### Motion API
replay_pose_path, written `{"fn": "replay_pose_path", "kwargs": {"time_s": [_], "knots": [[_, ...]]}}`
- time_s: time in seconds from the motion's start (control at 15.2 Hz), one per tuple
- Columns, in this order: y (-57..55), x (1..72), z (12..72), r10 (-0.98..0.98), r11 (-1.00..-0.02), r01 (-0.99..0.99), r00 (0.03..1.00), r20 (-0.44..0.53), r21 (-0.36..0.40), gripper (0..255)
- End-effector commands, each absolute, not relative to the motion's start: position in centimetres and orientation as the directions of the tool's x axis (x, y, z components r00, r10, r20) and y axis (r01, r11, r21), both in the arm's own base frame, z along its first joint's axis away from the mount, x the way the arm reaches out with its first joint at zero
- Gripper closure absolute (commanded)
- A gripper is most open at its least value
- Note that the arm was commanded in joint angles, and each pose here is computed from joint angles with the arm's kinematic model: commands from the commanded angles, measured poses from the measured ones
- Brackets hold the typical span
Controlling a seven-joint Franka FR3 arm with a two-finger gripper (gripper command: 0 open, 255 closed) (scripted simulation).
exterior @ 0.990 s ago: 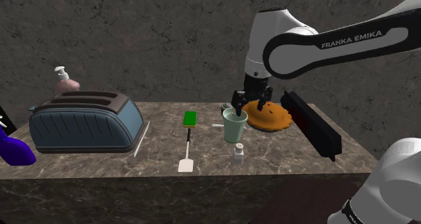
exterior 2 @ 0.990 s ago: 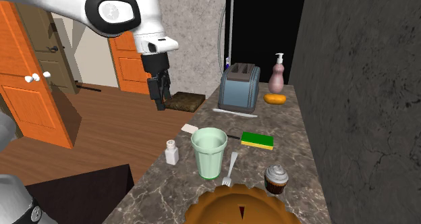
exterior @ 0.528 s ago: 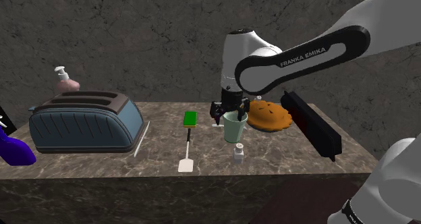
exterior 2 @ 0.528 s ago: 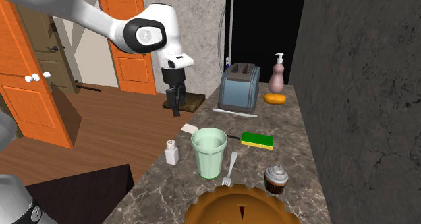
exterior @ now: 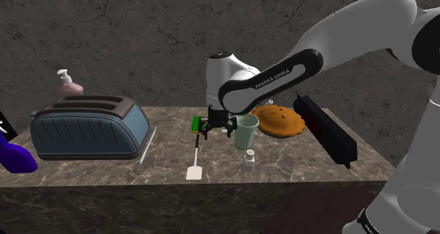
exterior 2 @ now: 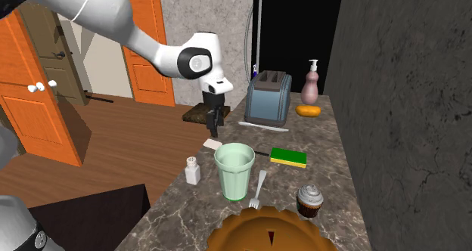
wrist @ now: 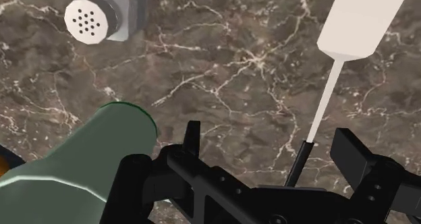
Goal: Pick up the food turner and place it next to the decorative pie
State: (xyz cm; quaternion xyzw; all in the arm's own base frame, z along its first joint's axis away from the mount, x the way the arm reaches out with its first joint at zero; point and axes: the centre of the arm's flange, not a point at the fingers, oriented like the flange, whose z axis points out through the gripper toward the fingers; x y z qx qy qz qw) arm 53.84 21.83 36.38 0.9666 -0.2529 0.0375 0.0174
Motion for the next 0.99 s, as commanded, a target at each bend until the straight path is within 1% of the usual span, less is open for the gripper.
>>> {"fn": "replay_pose_path", "kwargs": {"time_s": [0.0,0.53,0.92], "knots": [[22.8,55.5,34.8,-0.513,-0.857,-0.516,0.855,0.079,0.011,0],[26.8,62.7,28.3,-0.604,-0.796,-0.605,0.794,0.066,0.0,0],[26.7,62.9,25.1,-0.604,-0.796,-0.605,0.794,0.066,0.0,0]]}}
